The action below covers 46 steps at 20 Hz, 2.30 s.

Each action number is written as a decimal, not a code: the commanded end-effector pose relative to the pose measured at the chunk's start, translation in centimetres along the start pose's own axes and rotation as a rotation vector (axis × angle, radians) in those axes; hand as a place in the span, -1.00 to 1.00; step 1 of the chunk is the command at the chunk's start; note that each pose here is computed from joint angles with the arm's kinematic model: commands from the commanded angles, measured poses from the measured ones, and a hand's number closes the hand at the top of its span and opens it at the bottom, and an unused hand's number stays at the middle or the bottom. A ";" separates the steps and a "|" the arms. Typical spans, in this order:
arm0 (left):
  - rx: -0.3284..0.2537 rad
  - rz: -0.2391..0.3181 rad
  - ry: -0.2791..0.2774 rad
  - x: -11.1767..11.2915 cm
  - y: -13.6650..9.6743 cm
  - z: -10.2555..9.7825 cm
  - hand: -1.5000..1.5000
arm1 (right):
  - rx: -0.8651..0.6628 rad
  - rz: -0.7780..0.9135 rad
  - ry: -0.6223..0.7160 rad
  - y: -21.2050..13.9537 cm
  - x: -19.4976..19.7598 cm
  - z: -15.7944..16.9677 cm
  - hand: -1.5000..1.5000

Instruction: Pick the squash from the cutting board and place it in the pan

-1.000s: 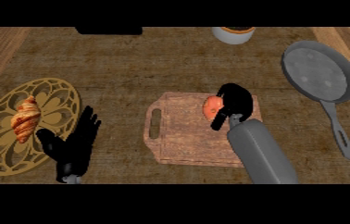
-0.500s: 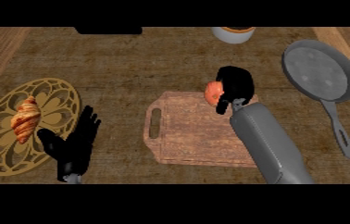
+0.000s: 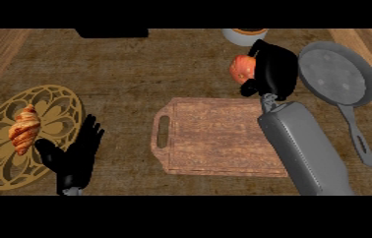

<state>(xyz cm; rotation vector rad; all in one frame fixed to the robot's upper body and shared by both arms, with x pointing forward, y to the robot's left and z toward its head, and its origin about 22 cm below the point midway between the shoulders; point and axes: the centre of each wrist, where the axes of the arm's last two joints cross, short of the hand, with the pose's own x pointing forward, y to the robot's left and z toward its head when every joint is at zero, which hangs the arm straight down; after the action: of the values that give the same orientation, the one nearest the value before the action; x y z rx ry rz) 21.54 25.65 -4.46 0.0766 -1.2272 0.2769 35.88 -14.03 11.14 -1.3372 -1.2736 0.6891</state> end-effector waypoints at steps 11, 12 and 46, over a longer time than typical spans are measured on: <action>-0.005 0.001 0.007 -0.7 -0.5 -2.1 0.00 | -0.128 -0.189 0.148 -4.4 -7.4 -6.2 1.00; -0.014 0.001 0.016 -0.2 -1.5 -2.0 0.00 | -0.138 -0.152 0.184 -3.5 -8.2 -6.5 1.00; -0.106 -0.025 -0.022 0.4 -3.0 -0.5 0.00 | -0.160 -0.314 0.321 -2.7 -28.2 -11.3 -1.00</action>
<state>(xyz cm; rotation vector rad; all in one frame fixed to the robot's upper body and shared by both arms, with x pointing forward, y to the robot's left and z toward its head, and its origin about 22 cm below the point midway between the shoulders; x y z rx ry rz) 23.87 22.46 -3.34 0.0037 -1.2794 0.1920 38.06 -44.73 8.42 -1.3593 -1.1267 0.2598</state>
